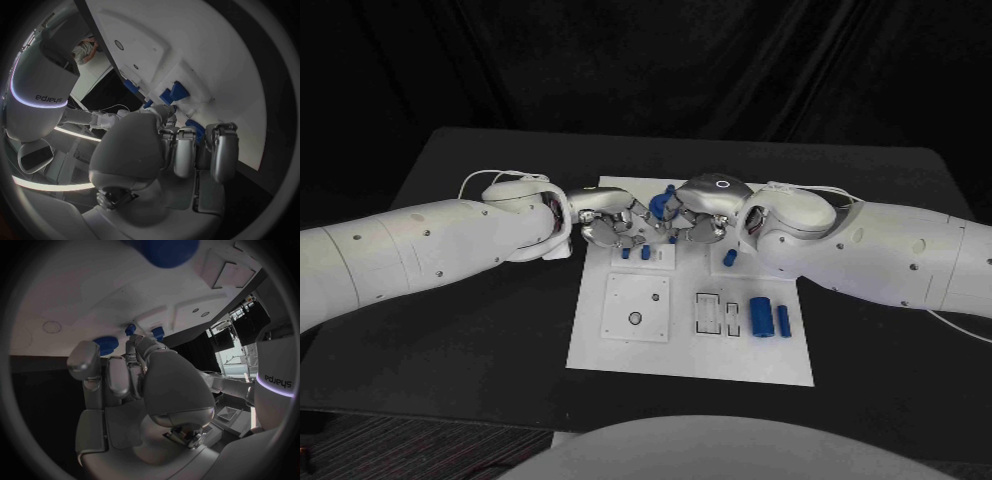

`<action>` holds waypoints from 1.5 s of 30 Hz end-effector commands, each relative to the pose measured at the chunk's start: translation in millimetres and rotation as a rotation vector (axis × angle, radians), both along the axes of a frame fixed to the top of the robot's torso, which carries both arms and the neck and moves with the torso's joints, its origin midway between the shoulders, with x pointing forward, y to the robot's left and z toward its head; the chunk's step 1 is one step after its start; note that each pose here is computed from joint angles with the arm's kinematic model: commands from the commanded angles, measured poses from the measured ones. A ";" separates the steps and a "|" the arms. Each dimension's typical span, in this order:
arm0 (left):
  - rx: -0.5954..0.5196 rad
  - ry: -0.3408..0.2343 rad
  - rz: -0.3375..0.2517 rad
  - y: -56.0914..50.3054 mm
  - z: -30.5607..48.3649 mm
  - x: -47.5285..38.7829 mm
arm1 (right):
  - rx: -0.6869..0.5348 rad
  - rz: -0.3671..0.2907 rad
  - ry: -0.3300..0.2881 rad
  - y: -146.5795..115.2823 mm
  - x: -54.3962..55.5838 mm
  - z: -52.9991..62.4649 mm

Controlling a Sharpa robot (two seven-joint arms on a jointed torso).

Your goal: Assemble the parts on the task board

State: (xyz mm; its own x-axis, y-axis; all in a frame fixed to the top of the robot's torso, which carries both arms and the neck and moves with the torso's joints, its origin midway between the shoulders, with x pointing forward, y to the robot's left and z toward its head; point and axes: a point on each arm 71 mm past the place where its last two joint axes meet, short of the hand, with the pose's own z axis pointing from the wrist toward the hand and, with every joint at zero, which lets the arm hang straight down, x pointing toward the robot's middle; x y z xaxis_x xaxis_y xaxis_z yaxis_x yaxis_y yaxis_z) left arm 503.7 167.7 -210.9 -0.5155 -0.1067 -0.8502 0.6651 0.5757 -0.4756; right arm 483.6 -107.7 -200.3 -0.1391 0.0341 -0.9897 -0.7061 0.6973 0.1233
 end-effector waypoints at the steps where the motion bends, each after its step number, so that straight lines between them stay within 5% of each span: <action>1: 0.009 0.019 -0.003 -0.7 -2.4 -0.5 | 0.009 0.000 -0.014 0.3 -0.3 2.5; 16: 0.016 0.025 0.004 0.1 -3.9 0.8 | -0.008 -0.013 -0.001 -0.8 0.6 2.1; 29: 0.012 0.018 0.012 4.9 -3.3 -0.1 | -0.085 -0.038 0.023 -23.8 7.8 18.5; 38: 0.009 0.015 0.012 5.5 -3.0 -0.1 | -0.119 -0.026 0.043 -26.4 13.4 17.6; 45: -0.030 -0.029 0.005 11.0 1.5 -2.8 | -0.105 0.000 0.033 -17.6 12.9 18.0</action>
